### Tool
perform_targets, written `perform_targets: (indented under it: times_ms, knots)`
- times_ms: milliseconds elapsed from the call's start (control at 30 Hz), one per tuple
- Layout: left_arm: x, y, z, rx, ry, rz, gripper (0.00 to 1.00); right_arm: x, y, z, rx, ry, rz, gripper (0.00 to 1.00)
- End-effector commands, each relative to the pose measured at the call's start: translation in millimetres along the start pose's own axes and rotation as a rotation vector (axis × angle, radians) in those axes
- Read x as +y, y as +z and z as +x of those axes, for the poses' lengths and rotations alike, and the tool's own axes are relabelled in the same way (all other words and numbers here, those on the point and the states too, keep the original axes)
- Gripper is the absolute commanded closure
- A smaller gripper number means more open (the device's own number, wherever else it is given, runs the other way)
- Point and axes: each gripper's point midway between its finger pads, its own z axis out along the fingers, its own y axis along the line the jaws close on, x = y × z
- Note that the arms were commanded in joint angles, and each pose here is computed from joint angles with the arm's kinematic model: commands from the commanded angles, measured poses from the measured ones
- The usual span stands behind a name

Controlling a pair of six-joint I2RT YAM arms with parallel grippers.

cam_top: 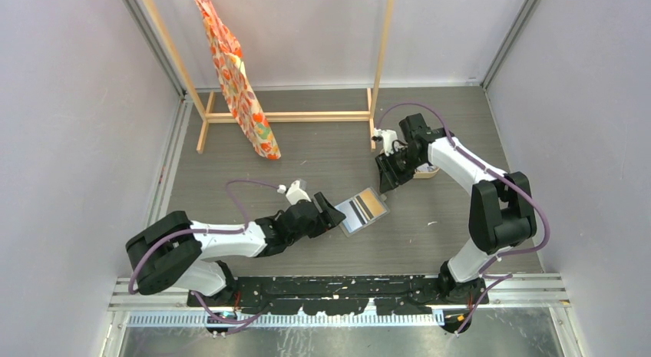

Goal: Put the credit cards into the card holder
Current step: Close the card holder at the center of the board.

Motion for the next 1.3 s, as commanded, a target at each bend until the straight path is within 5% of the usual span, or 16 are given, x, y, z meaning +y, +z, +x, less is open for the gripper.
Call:
perform_targets:
  times_ms: [0, 367, 1267]
  knots:
    - [-8.8, 1.5, -3.3, -0.012, -0.066, 0.024, 0.34, 4.4, 9.0, 0.2, 0.009, 0.013, -0.037, 0.57]
    - [0.5, 12.7, 7.6, 0.018, -0.108, -0.007, 0.33, 32.0, 11.6, -2.0, 0.005, -0.089, -0.076, 0.6]
    - [6.4, 26.5, 15.3, 0.045, -0.105, -0.001, 0.31, 5.2, 59.2, 38.4, 0.275, 0.045, -0.026, 0.64]
